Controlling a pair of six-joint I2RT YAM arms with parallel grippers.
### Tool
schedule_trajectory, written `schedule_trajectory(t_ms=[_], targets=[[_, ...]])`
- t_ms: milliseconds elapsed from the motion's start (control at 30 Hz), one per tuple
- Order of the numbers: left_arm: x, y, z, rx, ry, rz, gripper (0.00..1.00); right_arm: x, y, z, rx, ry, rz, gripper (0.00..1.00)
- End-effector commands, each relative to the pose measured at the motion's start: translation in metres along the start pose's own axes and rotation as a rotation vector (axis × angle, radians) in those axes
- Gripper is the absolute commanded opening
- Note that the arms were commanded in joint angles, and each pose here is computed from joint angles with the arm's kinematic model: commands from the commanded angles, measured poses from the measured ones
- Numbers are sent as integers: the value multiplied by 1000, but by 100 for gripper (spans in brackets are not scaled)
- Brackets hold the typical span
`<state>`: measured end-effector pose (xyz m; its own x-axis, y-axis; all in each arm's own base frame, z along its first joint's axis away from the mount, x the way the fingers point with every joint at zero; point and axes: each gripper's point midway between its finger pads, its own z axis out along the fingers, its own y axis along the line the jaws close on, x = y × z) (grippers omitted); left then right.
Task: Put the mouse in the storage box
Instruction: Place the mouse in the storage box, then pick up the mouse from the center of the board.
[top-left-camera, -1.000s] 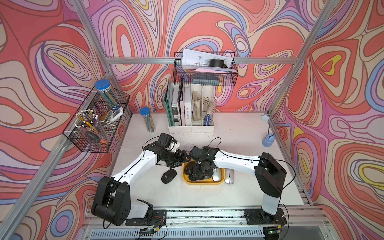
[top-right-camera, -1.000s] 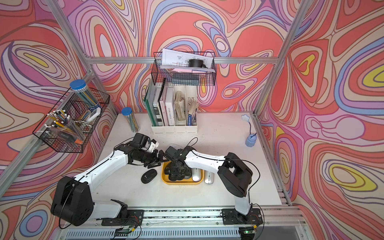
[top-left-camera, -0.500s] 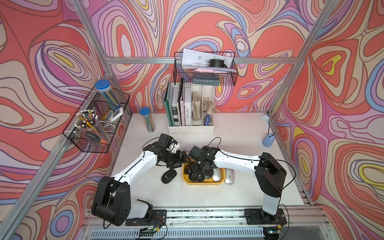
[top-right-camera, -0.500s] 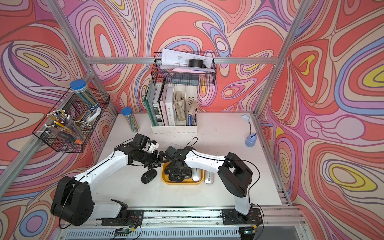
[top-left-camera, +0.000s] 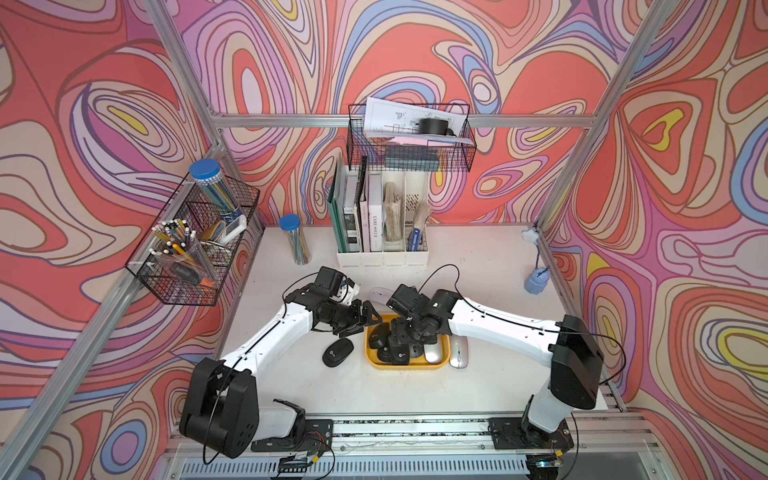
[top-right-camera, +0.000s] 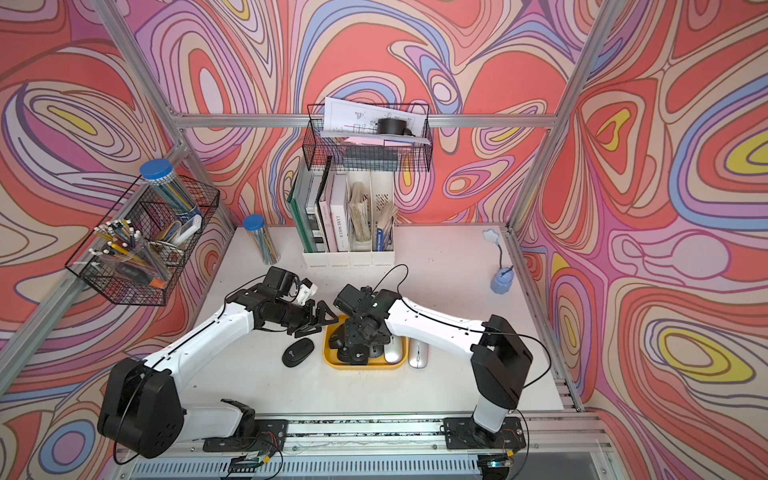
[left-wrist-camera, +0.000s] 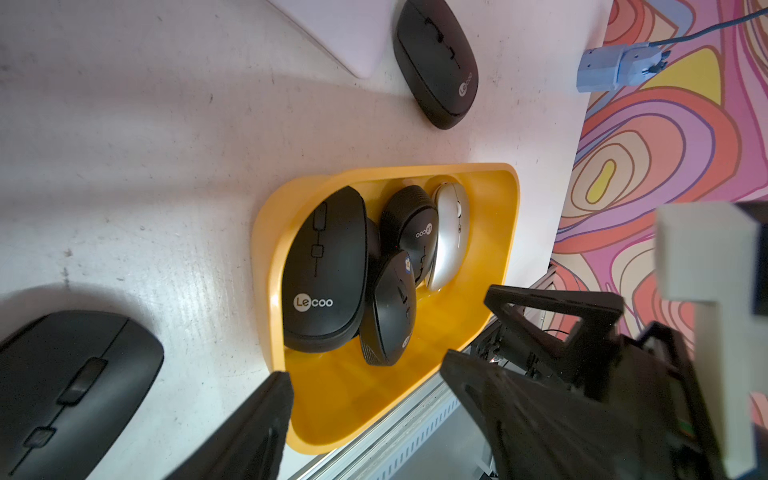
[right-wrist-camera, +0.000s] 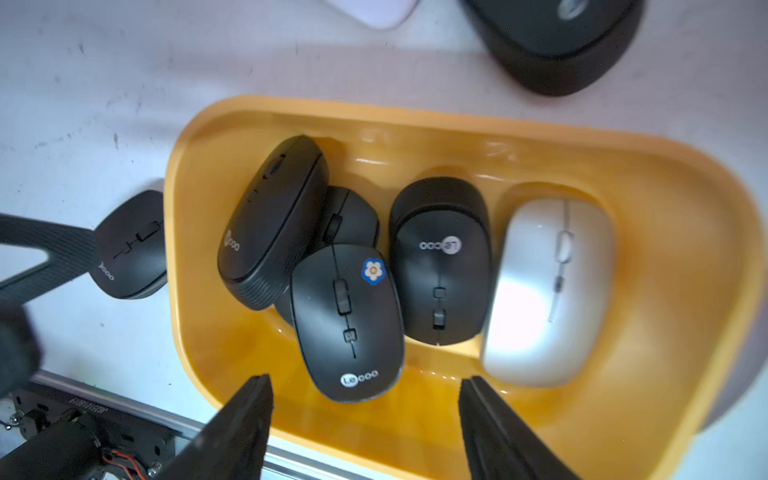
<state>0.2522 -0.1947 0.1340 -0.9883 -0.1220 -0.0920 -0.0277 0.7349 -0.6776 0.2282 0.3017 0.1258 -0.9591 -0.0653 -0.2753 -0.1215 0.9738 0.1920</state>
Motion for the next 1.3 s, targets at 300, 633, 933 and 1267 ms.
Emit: schedule_trajectory(t_ms=[300,633,933,1267], targets=[[27,-69,14,51,75,242,80,-18,-150,-33,185,-61,187,75],[49,-94,53,41,155,304,78,27,-172,-1,168,77,212,76],[47,-95,52,26,159,320,78,31,-163,25,112,125,198,77],[47,-93,49,6,152,326,78,25,-161,45,125,151,182,78]])
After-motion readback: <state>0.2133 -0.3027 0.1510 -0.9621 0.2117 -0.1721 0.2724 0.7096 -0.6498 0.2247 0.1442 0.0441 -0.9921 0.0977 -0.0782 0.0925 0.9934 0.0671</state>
